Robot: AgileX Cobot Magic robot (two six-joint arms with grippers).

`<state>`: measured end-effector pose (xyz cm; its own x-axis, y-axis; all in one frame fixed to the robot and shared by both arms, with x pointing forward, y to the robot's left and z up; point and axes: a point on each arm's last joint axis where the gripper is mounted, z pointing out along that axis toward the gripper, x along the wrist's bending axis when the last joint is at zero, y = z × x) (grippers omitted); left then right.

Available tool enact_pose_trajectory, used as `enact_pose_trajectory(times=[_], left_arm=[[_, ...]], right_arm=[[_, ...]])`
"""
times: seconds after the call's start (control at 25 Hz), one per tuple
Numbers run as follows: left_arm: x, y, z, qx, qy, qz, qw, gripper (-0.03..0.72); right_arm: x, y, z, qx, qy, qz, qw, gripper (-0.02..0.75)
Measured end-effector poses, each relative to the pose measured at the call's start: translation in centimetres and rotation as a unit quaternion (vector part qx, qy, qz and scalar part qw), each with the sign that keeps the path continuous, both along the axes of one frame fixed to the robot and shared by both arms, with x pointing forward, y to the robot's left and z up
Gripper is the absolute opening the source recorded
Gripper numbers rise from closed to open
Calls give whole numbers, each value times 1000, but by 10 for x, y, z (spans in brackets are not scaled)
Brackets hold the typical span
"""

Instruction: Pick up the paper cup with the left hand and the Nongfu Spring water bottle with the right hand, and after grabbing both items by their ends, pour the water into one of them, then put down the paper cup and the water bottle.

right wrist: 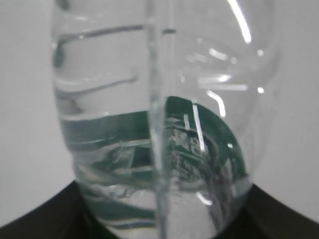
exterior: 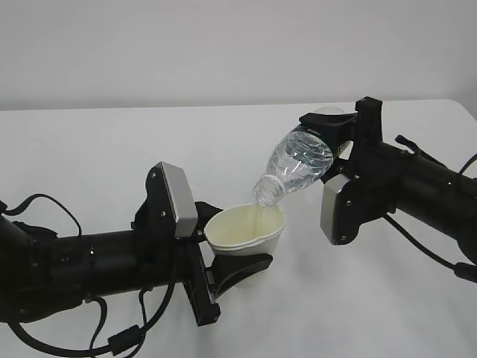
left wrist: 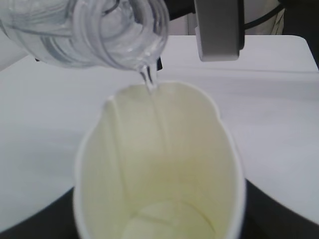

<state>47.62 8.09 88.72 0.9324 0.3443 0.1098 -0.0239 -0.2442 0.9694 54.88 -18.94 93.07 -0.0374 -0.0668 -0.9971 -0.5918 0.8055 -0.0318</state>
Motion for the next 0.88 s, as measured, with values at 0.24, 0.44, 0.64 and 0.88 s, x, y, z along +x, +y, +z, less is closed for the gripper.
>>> enact_pose_trajectory(times=[0.24, 0.44, 0.64, 0.88], left_arm=[[0, 0, 0, 0, 0, 0, 1000, 415], [0, 0, 0, 0, 0, 0, 1000, 415], [0, 0, 0, 0, 0, 0, 1000, 414], [-1, 0, 0, 2, 0, -4, 1000, 414]], right_arm=[[0, 0, 0, -1, -1, 0, 1000, 437], [0, 0, 0, -2, -1, 0, 1000, 437], [0, 0, 0, -3, -2, 0, 1000, 437], [0, 0, 0, -6, -6, 1, 1000, 437]])
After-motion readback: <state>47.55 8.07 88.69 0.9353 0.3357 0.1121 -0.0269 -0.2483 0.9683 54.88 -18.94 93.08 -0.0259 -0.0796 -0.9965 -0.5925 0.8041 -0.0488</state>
